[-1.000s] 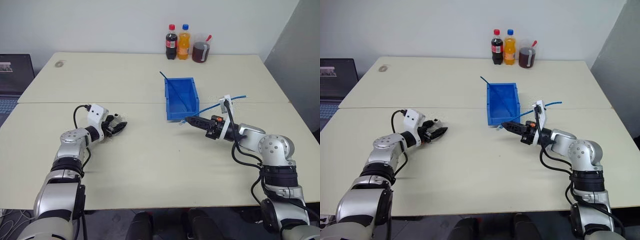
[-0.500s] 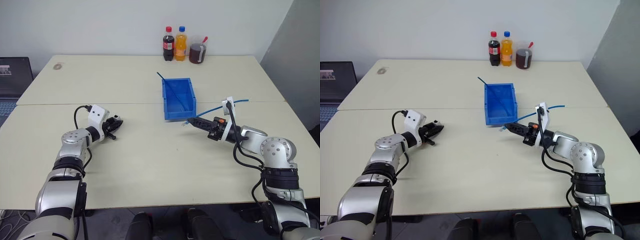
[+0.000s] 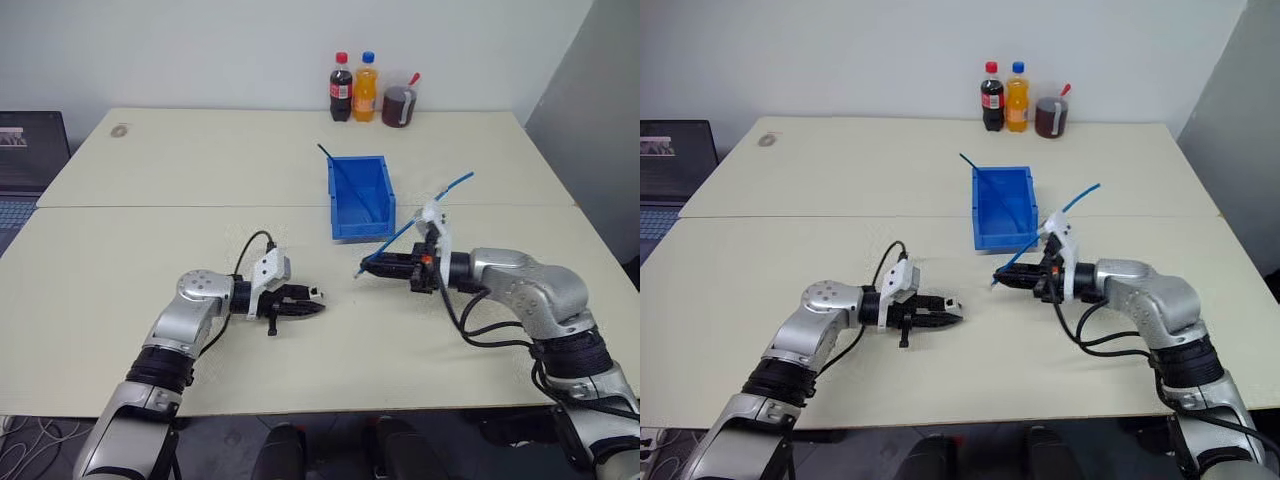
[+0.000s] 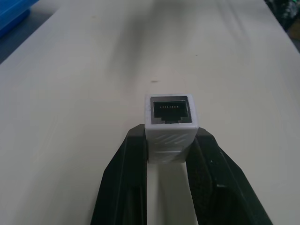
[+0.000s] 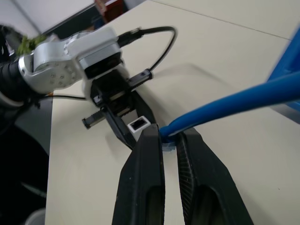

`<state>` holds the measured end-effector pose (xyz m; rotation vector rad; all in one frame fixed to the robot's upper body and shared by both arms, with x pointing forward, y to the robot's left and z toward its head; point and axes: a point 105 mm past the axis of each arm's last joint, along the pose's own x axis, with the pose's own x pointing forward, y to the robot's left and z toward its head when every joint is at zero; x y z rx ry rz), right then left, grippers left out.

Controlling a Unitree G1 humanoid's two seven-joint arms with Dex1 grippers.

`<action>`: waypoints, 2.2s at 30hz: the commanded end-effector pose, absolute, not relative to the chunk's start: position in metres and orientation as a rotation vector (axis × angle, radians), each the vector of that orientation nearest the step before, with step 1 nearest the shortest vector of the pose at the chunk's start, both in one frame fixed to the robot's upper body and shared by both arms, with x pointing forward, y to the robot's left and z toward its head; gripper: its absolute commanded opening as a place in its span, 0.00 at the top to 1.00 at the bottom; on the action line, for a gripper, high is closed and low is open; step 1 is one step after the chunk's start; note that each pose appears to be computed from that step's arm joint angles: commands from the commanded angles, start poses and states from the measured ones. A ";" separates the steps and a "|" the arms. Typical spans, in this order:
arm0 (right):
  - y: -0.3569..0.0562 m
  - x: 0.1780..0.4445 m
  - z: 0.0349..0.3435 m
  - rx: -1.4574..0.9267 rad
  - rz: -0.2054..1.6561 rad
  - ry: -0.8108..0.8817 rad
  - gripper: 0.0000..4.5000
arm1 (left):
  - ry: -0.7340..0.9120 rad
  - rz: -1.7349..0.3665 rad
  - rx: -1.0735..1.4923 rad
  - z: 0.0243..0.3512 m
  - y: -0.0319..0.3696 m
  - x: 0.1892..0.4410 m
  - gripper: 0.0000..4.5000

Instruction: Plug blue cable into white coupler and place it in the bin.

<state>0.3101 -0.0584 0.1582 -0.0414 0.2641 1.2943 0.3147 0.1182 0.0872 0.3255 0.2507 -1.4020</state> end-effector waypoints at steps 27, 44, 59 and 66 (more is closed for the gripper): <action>-0.025 0.312 0.115 -0.398 1.428 0.108 0.98 | 0.262 -1.471 0.454 0.071 0.110 0.326 0.82; -0.006 0.317 0.114 -0.586 1.642 0.183 0.98 | 0.238 -1.459 0.447 0.074 0.106 0.325 0.82; -0.003 0.320 0.098 -0.547 1.652 0.265 0.98 | 0.212 -1.422 0.442 0.080 0.110 0.324 0.75; -0.013 0.329 0.145 -0.302 1.531 0.197 0.98 | 0.096 -1.259 0.337 0.125 0.124 0.326 0.42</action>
